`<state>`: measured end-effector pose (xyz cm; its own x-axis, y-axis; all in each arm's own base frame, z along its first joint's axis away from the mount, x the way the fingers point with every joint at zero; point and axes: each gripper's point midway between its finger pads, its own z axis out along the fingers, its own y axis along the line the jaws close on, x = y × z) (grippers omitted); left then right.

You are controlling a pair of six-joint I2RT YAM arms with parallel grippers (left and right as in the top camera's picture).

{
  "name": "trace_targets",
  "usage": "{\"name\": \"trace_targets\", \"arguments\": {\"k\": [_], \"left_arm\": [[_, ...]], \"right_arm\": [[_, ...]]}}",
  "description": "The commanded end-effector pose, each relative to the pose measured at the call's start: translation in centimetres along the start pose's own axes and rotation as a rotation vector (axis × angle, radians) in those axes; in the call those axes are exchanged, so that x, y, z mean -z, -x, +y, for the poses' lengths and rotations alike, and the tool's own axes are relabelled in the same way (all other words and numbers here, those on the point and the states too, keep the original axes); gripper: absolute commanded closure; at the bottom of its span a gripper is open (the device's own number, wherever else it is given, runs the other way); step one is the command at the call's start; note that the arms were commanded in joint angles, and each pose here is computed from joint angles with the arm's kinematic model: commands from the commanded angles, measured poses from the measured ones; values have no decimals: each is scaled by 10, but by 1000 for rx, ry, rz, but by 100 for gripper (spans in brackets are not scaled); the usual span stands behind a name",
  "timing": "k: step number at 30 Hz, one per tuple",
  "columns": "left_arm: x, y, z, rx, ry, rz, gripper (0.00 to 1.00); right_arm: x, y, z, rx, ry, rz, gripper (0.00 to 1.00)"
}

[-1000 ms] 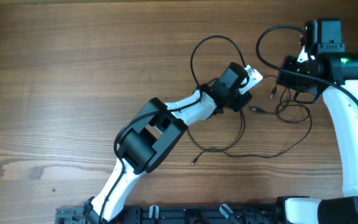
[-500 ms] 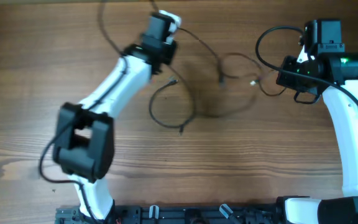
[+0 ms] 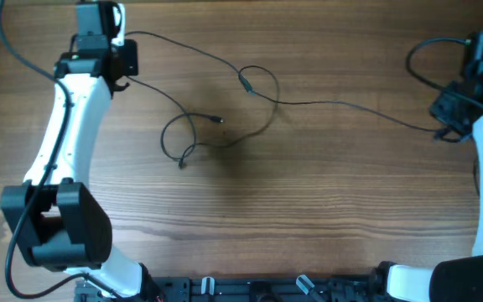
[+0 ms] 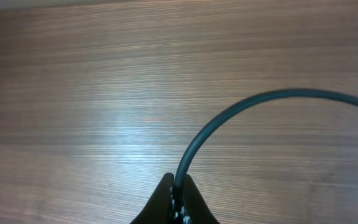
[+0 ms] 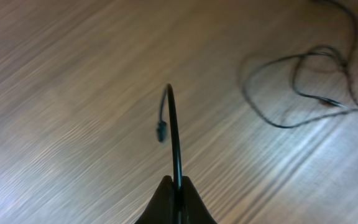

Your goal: Untangle cables

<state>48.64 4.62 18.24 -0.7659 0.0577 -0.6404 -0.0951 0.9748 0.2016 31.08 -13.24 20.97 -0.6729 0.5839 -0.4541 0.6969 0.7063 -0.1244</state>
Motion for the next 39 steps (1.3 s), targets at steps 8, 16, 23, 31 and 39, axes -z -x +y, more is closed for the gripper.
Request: {"name": "trace_targets", "arguments": {"k": [8,16,23,31,39], "left_arm": [[48,0,135,248,68,-103,94],[53,22,33,109,-115,-122,93],[70,28,-60,34,-262,-127,92],[88,31,-116,-53,-350,-160,68],[88,29,-116,-66,-343,-156,27]], "right_arm": [[-20,13,-40,-154,50,59,96],[27,-31,112,479,488,25,96],[17,-106,181,873,616,162,96],[9,-183,230,1092,723,322,92],[30,-226,266,1300,800,242,75]]}}
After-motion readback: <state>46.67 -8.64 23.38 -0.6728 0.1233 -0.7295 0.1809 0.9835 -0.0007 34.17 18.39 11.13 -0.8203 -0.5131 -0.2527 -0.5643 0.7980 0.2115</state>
